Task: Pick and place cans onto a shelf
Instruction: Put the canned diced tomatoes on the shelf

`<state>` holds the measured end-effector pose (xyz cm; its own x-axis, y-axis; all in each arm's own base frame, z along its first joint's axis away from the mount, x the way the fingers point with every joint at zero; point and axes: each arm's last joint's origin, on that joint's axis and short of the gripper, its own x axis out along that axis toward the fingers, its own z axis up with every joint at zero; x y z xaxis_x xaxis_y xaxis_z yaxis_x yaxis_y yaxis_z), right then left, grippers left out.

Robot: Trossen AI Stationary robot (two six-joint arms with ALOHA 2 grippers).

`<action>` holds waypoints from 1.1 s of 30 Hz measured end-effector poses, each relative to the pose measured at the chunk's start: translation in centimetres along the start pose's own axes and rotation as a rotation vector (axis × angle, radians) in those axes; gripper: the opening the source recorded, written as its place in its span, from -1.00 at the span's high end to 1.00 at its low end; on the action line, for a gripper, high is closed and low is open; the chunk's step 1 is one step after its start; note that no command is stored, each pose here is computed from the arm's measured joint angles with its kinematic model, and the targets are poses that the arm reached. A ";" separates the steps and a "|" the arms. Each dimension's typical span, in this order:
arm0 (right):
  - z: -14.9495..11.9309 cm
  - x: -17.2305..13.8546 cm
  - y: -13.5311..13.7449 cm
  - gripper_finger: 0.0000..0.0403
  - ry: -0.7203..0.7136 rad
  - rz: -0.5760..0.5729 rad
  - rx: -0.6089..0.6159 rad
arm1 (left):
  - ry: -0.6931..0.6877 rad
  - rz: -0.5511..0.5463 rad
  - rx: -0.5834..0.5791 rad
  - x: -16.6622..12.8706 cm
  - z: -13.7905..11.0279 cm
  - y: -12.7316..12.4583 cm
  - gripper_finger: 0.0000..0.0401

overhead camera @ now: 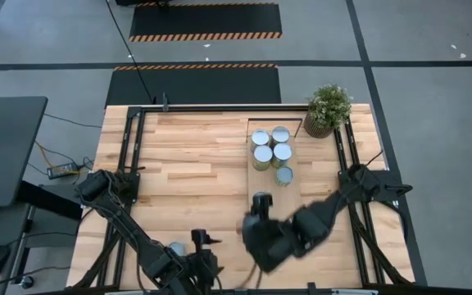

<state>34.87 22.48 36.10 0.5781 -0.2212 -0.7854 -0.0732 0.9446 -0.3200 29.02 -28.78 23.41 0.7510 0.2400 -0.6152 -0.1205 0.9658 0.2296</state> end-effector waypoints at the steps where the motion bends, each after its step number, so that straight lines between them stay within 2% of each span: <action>1: 0.1 0.0 -0.9 -0.59 0.002 -0.008 0.017 | 0.002 0.036 0.024 0.0 -0.2 0.2 -0.94; 7: 0.4 1.1 -7.2 -0.59 0.069 -0.090 0.170 | 0.020 0.205 0.094 1.6 -1.0 2.2 -0.94; 12: -0.3 3.1 -12.0 -0.59 0.202 -0.136 0.373 | 0.040 0.265 0.110 2.9 -1.7 3.3 -0.94; 15: -0.6 4.0 -13.9 -0.59 0.251 -0.143 0.450 | 0.040 0.310 0.142 3.3 -2.6 3.6 -0.94; 20: -0.8 4.1 -15.0 -0.59 0.268 -0.133 0.462 | 0.043 0.368 0.205 3.7 -4.0 4.2 -0.91; 26: -0.9 4.5 -15.1 -0.59 0.274 -0.140 0.484 | 0.040 0.384 0.206 2.6 -5.0 6.6 -0.72; 30: -1.7 5.9 -14.8 -0.59 0.335 -0.161 0.484 | -0.009 0.353 0.170 1.7 -5.0 8.8 -0.60; 33: -2.7 6.7 -14.4 -0.59 0.386 -0.180 0.485 | -0.048 0.292 0.137 1.9 -5.0 10.3 -0.53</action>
<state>37.66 6.70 34.03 0.2060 -0.3726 -0.9048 0.4259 0.8666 -0.2599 25.93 -17.86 20.85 0.7278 0.4969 -0.4726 -0.2495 0.8339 0.4924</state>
